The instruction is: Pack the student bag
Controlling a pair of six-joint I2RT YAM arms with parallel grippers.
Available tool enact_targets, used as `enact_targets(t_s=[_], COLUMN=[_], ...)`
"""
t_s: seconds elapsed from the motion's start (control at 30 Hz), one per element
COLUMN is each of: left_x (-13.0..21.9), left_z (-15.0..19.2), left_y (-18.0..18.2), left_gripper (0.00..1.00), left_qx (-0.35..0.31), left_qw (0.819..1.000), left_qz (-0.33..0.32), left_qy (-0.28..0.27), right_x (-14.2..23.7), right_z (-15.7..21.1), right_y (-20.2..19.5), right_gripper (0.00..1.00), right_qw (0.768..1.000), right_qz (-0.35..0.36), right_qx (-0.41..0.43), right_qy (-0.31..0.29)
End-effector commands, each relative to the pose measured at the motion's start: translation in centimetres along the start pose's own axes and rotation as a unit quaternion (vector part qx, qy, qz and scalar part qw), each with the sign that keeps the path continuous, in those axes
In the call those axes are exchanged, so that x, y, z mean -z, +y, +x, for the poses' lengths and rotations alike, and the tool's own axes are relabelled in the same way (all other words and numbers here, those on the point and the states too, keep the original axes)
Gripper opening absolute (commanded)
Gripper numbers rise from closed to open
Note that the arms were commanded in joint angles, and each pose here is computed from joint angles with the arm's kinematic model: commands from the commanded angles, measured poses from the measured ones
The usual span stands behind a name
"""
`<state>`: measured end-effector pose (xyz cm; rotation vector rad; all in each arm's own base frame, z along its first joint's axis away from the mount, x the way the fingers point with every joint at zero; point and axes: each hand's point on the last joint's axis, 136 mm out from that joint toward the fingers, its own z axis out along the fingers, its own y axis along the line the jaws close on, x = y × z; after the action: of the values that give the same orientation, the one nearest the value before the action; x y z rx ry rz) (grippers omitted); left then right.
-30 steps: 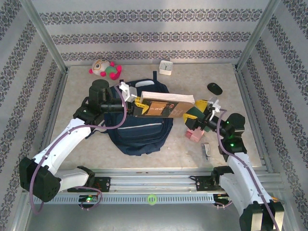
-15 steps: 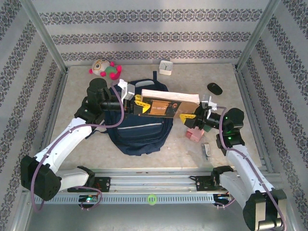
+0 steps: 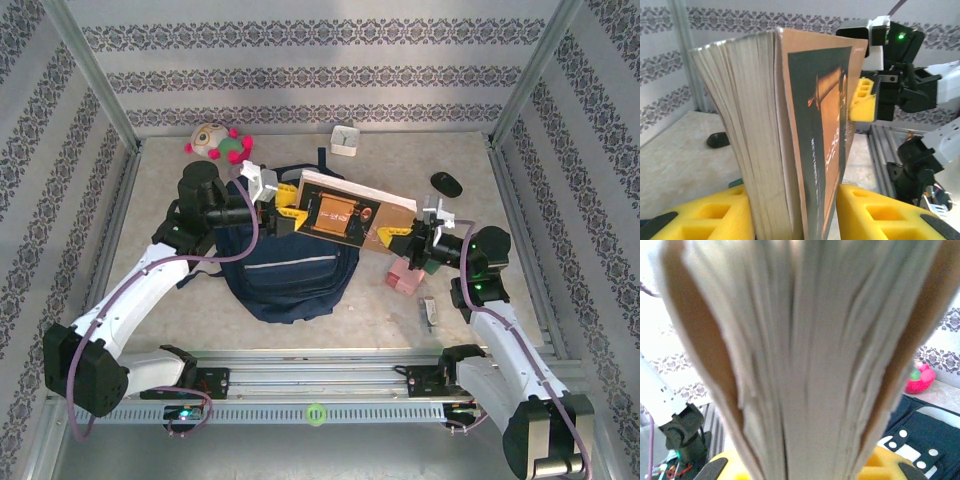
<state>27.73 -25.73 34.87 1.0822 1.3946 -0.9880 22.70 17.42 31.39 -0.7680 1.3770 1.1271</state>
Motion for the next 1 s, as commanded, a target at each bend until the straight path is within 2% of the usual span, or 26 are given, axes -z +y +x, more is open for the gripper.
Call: enact_targets(t_s=[0.0, 0.17, 0.3, 0.43, 0.67, 0.87, 0.97], left_x=[2.6, 3.7, 3.2, 1.8, -1.5, -2.5, -2.6], left_z=[7.0, 15.2, 19.5, 22.7, 25.7, 26.7, 26.4], left_y=[1.9, 2.2, 1.4, 1.0, 1.0, 1.1, 2.8], left_gripper=[0.76, 0.84, 0.91, 0.92, 0.92, 0.93, 0.94], left_qx=[-0.08, -0.101, -0.106, -0.13, -0.12, -0.123, -0.134], left_qw=[0.978, 0.946, 0.928, 0.905, 0.89, 0.885, 0.881], left_qz=[-0.093, -0.088, -0.057, -0.042, -0.053, -0.057, -0.105], left_qy=[0.166, 0.294, 0.353, 0.402, 0.436, 0.445, 0.442], right_x=[3.3, 5.9, 6.6, 6.8, 6.5, 6.4, 6.4], right_z=[-0.1, 2.5, 3.9, 5.2, 5.8, 5.8, 5.8], right_y=[-6.2, -8.4, -8.2, -8.4, -8.5, -8.2, -8.1], right_gripper=[0.0, 0.0, 0.0, 0.0, 0.0, 0.0, 0.0], right_qw=[0.969, 0.919, 0.906, 0.896, 0.896, 0.9, 0.9], right_qz=[0.197, 0.305, 0.332, 0.345, 0.338, 0.332, 0.33], right_qx=[-0.129, -0.236, -0.256, -0.279, -0.288, -0.283, -0.283], right_qy=[-0.074, -0.087, -0.057, -0.026, -0.021, -0.016, -0.017])
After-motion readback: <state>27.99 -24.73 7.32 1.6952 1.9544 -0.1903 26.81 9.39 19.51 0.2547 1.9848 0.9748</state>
